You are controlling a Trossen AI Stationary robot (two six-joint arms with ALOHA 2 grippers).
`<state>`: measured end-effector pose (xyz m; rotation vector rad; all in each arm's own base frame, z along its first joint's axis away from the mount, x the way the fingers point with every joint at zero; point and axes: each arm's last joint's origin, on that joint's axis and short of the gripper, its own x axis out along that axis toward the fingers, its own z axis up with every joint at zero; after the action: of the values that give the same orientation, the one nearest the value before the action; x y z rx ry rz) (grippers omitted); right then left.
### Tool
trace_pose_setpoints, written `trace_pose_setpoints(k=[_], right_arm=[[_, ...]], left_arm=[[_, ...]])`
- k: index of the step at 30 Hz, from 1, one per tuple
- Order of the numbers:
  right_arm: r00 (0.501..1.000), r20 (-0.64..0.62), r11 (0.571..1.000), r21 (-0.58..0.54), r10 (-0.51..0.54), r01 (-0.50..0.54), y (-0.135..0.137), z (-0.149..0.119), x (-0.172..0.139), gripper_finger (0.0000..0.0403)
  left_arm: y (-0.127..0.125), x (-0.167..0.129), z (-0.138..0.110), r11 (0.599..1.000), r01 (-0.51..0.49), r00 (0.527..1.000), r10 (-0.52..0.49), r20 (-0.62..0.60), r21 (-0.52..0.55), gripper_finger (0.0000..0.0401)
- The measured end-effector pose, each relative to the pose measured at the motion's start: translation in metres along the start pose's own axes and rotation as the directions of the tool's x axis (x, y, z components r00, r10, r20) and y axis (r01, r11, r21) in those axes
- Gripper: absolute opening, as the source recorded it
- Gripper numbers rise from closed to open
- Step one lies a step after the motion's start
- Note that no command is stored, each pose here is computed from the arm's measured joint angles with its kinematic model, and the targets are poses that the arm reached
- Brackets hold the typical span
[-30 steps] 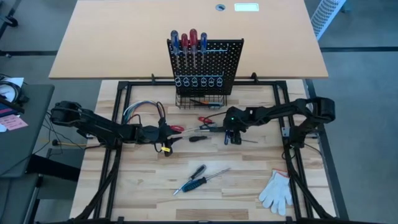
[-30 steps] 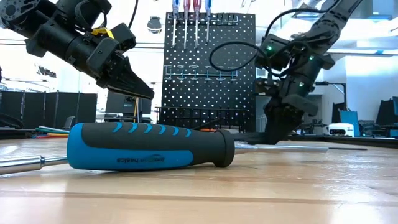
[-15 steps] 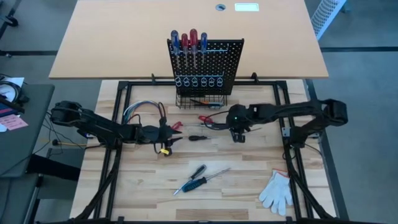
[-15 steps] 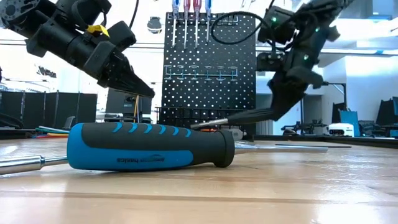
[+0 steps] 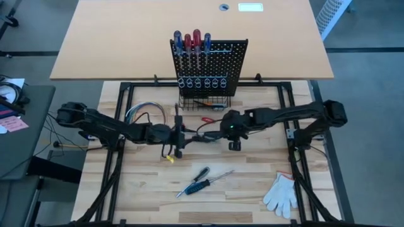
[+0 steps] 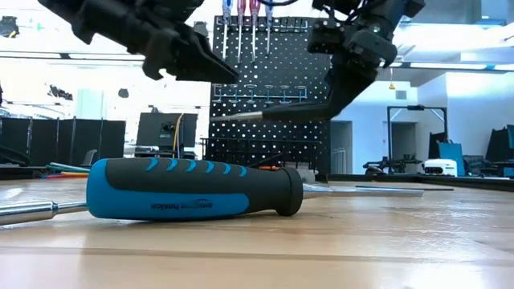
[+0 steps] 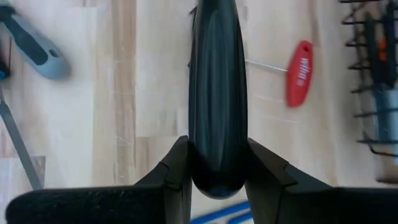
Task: Hang tools onto peg board
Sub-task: Hang the top black screwdriver on the pegboard
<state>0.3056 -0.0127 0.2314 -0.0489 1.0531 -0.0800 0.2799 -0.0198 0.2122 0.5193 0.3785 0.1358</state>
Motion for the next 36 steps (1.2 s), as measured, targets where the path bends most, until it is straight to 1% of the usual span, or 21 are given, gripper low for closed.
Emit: trace_pose_setpoints(k=[3, 5, 8, 11, 17, 21, 26, 31, 36], right_arm=[[1.000, -0.001, 1.000, -0.009, 0.008, -0.008, 0.003, 0.005, 0.006, 0.0102], [1.000, 0.011, 1.000, -0.002, 0.009, -0.009, 0.003, 0.007, 0.010, 0.0102], [1.000, -0.002, 1.000, -0.002, 0.010, -0.010, 0.004, 0.007, 0.019, 0.0102], [1.000, -0.006, 1.000, -0.003, 0.010, -0.010, 0.005, 0.008, 0.027, 0.0102], [1.000, -0.013, 1.000, -0.008, 0.015, -0.015, 0.005, 0.008, 0.035, 0.0102], [1.000, 0.018, 1.000, -0.006, 0.016, -0.016, 0.005, 0.011, 0.034, 0.0102], [0.999, 0.031, 1.000, -0.005, 0.020, -0.020, 0.005, 0.012, 0.034, 0.0102], [0.999, 0.044, 1.000, -0.006, 0.026, -0.025, 0.005, 0.014, 0.034, 0.0102], [0.998, 0.057, 1.000, -0.010, 0.030, -0.029, 0.006, 0.015, 0.033, 0.0102]], left_arm=[[-0.004, 0.017, 0.002, 0.999, 0.017, 0.999, -0.015, -0.049, 0.049, 0.0172], [-0.007, 0.027, 0.002, 0.996, 0.013, 0.992, -0.002, -0.129, 0.085, 0.0177], [-0.011, 0.039, -0.001, 0.992, 0.026, 0.969, 0.006, -0.248, 0.125, 0.0176], [-0.014, 0.049, -0.001, 0.991, 0.045, 0.953, -0.004, -0.304, 0.127, 0.0165], [-0.014, 0.052, -0.003, 0.990, 0.030, 0.942, 0.017, -0.336, 0.136, 0.0116], [-0.013, 0.052, -0.008, 0.991, 0.039, 0.930, 0.011, -0.368, 0.127, 0.0090], [-0.013, 0.050, -0.013, 0.995, 0.050, 0.908, -0.009, -0.419, 0.088, 0.0086], [-0.014, 0.048, -0.017, 0.995, 0.061, 0.893, -0.021, -0.450, 0.074, 0.0089], [-0.014, 0.048, -0.017, 0.998, 0.047, 0.894, -0.019, -0.448, 0.050, 0.0083]])
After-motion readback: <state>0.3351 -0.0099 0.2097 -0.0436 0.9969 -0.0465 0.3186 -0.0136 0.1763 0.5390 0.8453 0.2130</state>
